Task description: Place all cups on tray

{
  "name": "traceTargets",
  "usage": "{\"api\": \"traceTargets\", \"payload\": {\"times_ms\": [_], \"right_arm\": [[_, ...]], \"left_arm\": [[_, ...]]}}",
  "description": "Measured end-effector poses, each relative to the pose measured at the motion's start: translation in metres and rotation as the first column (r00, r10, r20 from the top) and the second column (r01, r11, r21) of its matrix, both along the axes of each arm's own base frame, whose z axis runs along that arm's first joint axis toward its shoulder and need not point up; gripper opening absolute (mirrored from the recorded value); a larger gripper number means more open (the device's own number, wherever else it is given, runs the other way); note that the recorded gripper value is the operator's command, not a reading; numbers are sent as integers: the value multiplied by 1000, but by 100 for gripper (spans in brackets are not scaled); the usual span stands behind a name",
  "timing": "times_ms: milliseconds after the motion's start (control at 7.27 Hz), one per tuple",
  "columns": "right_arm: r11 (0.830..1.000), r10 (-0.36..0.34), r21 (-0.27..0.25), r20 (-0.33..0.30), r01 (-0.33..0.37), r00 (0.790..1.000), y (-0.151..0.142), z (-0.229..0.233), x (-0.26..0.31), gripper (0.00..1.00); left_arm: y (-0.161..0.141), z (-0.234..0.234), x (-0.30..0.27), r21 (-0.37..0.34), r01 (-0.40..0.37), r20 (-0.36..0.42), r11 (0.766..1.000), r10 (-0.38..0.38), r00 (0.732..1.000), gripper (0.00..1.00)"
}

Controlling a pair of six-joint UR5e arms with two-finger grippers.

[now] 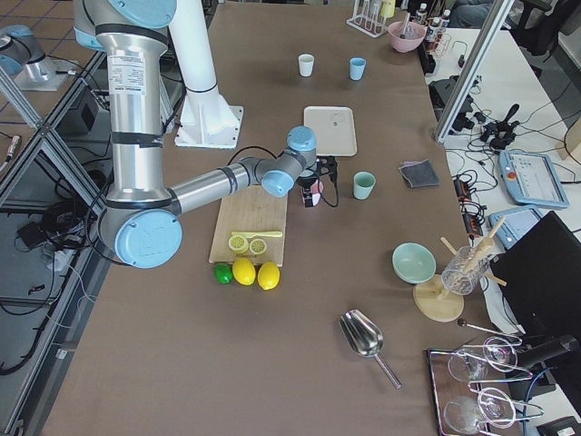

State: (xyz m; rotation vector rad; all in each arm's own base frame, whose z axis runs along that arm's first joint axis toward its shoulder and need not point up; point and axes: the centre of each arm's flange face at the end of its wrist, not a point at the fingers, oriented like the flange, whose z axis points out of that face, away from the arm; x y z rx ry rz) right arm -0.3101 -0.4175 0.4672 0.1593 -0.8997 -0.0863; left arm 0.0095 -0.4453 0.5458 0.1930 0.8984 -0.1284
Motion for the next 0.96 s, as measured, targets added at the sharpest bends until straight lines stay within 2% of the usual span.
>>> {"api": "traceTargets", "payload": {"times_ms": [275, 550, 826, 963], "right_arm": [[1000, -18, -13, 3, 18, 1000, 3, 1, -4, 0], [1000, -20, -14, 20, 20, 1000, 0, -6, -2, 0], [1000, -11, -21, 51, 12, 999, -20, -51, -21, 0], [999, 7, -44, 65, -4, 998, -29, -87, -43, 0]], "left_arm": [[2, 2, 0, -3, 1, -1, 1000, -1, 1000, 97], [3, 1, 16, -41, 13, -16, 999, -13, 1000, 97], [7, -13, 83, -79, 43, -22, 996, -45, 999, 95], [13, -21, 124, -87, 52, -29, 995, -54, 998, 92]]}}
